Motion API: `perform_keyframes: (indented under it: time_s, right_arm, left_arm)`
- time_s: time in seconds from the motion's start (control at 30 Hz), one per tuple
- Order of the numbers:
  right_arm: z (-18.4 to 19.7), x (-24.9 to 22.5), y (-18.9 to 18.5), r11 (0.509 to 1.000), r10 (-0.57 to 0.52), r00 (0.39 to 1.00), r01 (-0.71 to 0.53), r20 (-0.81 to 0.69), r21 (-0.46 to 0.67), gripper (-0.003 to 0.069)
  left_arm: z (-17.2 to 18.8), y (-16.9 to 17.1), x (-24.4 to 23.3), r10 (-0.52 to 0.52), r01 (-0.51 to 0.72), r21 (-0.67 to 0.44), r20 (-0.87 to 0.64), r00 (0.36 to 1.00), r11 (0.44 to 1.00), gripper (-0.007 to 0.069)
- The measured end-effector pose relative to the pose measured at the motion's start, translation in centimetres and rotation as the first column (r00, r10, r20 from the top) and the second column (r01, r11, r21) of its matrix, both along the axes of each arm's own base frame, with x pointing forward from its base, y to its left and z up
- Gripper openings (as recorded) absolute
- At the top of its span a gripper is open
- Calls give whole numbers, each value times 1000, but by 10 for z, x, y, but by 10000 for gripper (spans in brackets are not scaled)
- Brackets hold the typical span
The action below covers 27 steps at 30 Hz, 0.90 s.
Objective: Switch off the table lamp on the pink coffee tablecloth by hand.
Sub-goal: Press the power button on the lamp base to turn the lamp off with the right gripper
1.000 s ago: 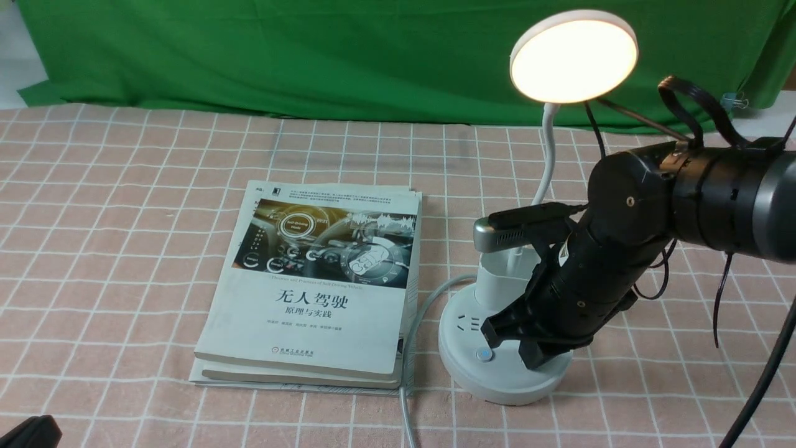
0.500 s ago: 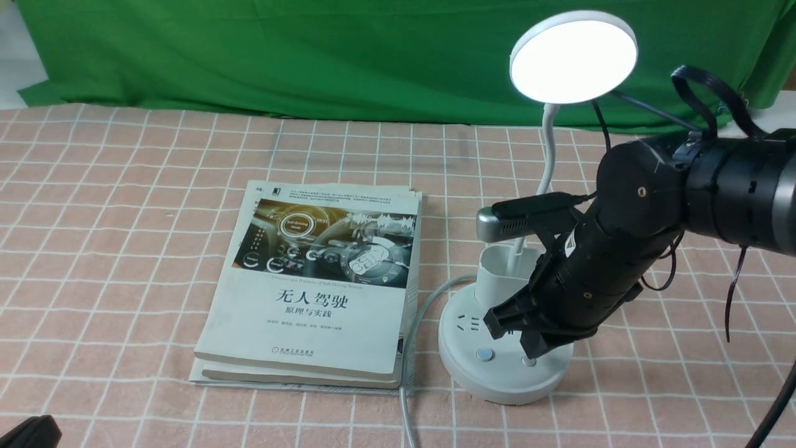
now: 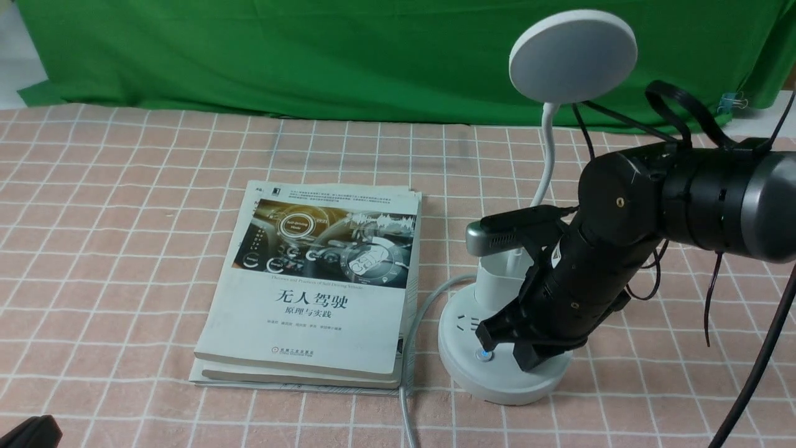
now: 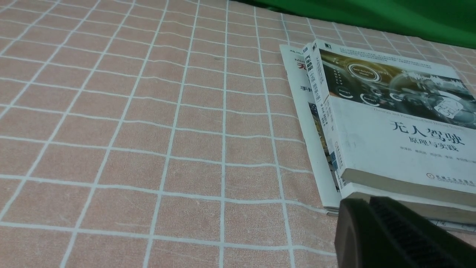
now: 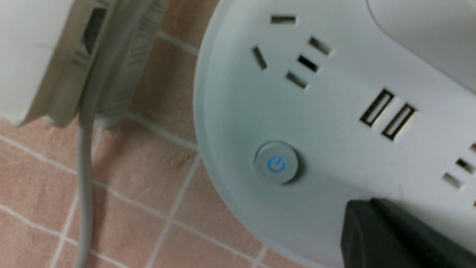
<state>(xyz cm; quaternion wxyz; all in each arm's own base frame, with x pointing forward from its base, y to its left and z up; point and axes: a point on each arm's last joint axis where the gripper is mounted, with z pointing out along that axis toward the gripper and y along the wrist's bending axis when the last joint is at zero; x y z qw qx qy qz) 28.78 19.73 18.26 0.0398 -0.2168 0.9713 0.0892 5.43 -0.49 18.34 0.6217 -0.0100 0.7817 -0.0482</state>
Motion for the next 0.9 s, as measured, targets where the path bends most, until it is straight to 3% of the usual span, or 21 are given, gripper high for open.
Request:
perform_keyframes:
  time_s: [0.27,0.7,0.9]
  right_arm:
    - [10,-5,-2,1000,12,1000,-12,11,5,41]
    - [63,-38,-23,997,-5,992,-5,127,74,41]
    - [55,-34,-15,996,-5,992,-6,128,85,41]
  left_arm:
    - [0,0,0,0,0,0,0,1000,1000,6]
    - [0,0,0,0,0,0,0,1000,1000,6]
    - [0,0,0,0,0,0,0,1000,1000,6]
